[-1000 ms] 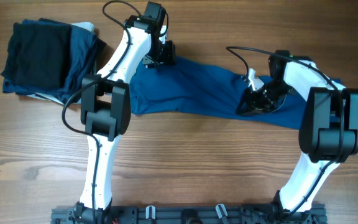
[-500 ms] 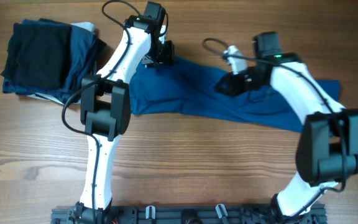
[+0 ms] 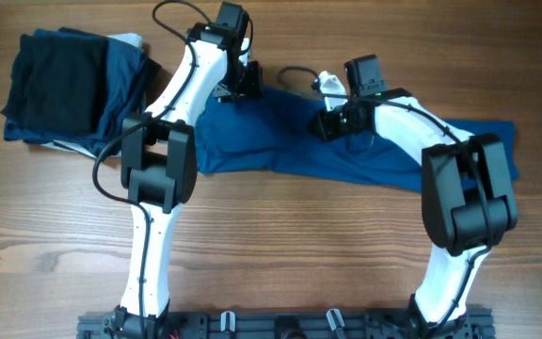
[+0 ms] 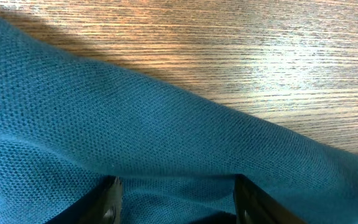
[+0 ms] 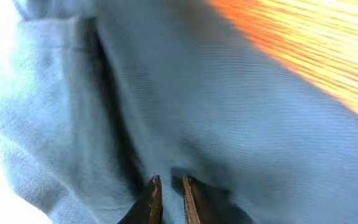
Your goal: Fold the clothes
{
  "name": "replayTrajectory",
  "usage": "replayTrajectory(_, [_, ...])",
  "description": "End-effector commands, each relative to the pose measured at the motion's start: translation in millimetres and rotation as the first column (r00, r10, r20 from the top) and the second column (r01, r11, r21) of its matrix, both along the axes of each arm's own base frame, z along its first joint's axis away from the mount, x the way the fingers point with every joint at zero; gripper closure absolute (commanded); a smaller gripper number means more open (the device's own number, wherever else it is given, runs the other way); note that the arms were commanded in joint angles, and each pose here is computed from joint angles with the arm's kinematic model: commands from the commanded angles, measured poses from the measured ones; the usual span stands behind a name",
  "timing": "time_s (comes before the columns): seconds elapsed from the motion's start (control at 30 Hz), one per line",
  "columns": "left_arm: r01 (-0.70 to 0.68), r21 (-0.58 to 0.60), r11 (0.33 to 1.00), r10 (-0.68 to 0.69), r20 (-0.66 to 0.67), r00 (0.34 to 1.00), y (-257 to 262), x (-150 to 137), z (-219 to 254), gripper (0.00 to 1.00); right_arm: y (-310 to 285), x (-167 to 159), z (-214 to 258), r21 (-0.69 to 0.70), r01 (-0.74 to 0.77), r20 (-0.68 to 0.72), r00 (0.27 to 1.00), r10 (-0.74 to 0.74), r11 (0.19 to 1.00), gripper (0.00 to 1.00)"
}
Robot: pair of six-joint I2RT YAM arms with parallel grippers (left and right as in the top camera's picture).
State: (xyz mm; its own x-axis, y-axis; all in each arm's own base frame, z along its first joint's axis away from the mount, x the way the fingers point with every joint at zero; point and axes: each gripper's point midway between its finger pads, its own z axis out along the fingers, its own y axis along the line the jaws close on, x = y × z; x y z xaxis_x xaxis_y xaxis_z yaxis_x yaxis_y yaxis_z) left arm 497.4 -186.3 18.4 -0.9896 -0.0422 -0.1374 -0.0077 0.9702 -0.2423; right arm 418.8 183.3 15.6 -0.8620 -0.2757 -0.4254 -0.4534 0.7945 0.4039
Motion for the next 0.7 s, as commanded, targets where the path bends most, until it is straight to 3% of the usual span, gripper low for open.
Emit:
replayTrajectory(0.0, [-0.012, 0.021, 1.0, 0.011, 0.034, 0.999, 11.7, 4.7, 15.1, 0.43, -1.4, -4.0, -3.8, 0.023, 0.042, -0.051, 0.998, -0.041, 0.999, 0.88])
replayTrajectory(0.37, [-0.012, 0.021, 1.0, 0.011, 0.034, 0.999, 11.8, 4.8, 15.1, 0.43, 20.9, -78.6, -9.8, 0.118, -0.069, -0.301, 0.948, 0.102, 0.991, 0.88])
replayTrajectory(0.47, [-0.012, 0.021, 1.0, 0.011, 0.034, 0.999, 11.9, 4.8, 15.1, 0.42, 16.7, -96.0, -11.3, 0.105, -0.096, -0.356, 0.926, 0.127, 0.99, 0.81])
replayTrajectory(0.6, [-0.012, 0.022, 1.0, 0.011, 0.029, 1.0, 12.2, 3.6, 14.8, 0.43, 10.8, -91.1, -15.1, 0.057, -0.098, -0.337, 0.935, 0.111, 0.994, 0.71])
replayTrajectory(0.67, [-0.014, 0.024, 1.0, 0.013, 0.036, 0.999, 13.0, 5.4, 15.2, 0.43, 12.2, -57.1, 27.2, 0.117, -0.086, -0.213, 0.971, 0.109, 0.989, 0.66])
